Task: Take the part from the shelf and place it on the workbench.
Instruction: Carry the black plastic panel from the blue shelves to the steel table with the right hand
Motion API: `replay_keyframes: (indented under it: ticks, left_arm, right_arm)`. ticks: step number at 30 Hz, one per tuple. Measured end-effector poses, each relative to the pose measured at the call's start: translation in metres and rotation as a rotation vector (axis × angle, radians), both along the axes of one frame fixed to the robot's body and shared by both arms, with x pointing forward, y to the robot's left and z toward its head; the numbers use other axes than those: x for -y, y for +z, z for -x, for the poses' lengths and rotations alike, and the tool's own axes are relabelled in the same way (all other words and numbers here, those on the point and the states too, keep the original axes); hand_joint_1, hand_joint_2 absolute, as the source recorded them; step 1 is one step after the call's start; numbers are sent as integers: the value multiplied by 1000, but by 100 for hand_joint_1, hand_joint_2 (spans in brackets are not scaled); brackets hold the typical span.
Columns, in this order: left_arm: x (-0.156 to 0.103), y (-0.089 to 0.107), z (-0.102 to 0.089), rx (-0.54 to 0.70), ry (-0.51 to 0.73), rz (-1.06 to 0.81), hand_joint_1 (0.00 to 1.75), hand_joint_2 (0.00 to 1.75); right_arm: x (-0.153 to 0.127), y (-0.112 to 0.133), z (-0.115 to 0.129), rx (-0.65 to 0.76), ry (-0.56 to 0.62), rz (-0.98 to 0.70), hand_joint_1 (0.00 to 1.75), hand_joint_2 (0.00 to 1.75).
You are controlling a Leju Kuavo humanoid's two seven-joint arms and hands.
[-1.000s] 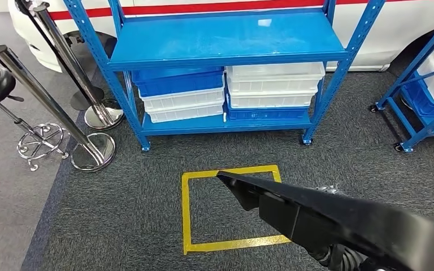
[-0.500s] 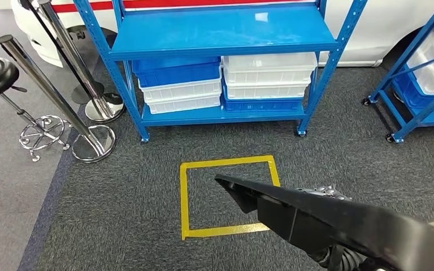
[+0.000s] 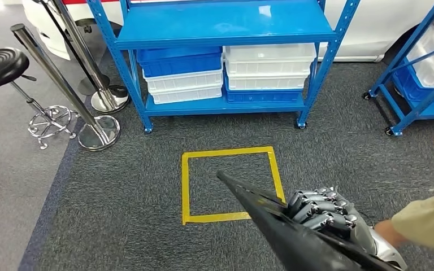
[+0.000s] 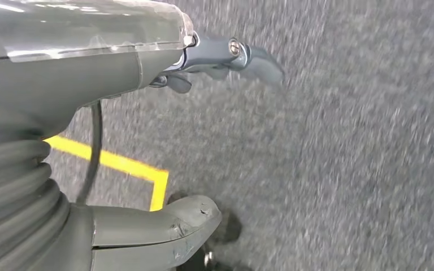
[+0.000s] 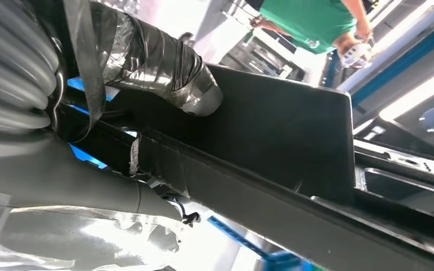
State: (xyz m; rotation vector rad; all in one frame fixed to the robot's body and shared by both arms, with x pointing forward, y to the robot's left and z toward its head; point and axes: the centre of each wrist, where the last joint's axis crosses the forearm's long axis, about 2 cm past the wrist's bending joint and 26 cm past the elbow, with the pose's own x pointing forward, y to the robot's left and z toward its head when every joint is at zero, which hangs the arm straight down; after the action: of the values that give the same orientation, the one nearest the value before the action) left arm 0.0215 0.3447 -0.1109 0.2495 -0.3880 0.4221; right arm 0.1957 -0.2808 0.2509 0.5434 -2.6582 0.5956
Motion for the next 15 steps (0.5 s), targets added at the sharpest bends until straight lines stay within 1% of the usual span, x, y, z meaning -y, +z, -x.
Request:
replay_keyframes:
  ticks: [15]
  left_arm:
    - [8, -1, 1, -11, -7, 7, 0, 175]
  right_arm:
    - [-2, 3, 7, 42, -23, -26, 175, 175]
